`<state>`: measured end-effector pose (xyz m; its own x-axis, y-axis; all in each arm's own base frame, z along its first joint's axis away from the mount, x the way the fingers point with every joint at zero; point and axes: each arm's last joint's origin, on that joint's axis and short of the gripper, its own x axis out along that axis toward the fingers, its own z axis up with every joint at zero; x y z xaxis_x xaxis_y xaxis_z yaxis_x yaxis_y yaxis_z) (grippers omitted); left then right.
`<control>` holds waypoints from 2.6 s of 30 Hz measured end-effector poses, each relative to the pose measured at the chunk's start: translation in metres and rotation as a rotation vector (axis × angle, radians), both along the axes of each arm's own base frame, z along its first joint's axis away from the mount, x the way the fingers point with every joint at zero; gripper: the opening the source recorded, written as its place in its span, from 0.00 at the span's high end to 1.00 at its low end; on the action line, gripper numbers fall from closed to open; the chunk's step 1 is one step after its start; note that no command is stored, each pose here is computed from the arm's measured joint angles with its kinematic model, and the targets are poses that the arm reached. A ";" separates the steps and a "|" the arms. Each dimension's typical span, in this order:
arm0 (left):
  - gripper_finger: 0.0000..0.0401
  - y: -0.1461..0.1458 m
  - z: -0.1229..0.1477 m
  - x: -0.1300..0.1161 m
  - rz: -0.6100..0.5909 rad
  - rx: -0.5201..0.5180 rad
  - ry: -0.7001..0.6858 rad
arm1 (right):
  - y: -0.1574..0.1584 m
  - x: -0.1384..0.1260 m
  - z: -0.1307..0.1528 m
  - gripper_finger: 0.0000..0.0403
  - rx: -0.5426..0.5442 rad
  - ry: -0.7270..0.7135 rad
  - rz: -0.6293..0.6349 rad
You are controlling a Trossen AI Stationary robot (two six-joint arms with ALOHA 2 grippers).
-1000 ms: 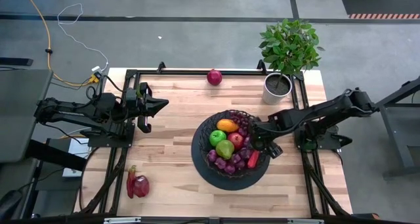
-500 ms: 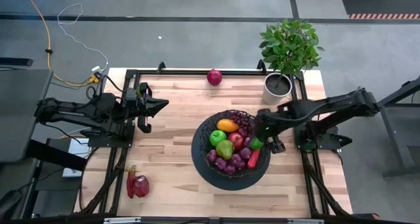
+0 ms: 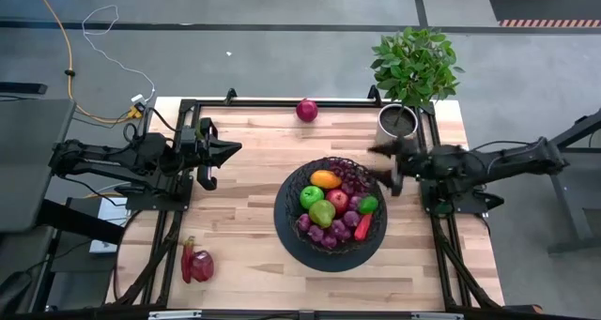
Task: Build produce basket
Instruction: Put the green lime into the basket
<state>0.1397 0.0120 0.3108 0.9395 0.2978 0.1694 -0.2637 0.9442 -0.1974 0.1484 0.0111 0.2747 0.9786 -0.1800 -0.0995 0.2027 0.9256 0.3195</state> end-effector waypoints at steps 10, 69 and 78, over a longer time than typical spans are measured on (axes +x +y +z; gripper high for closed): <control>1.00 0.000 0.000 0.000 0.008 -0.001 0.000 | -0.006 -0.005 -0.019 0.13 0.180 -0.403 -0.208; 1.00 -0.003 -0.003 0.001 -0.113 -0.008 0.025 | 0.002 0.017 0.010 0.99 -0.230 -0.118 0.167; 0.98 -0.002 -0.003 0.001 -0.089 0.006 0.029 | 0.003 0.018 0.009 1.00 -0.230 -0.118 0.187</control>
<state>0.1409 0.0095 0.3079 0.9667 0.2124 0.1430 -0.1847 0.9652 -0.1854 0.1661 0.0141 0.2841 0.9992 -0.0008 0.0389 -0.0034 0.9941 0.1084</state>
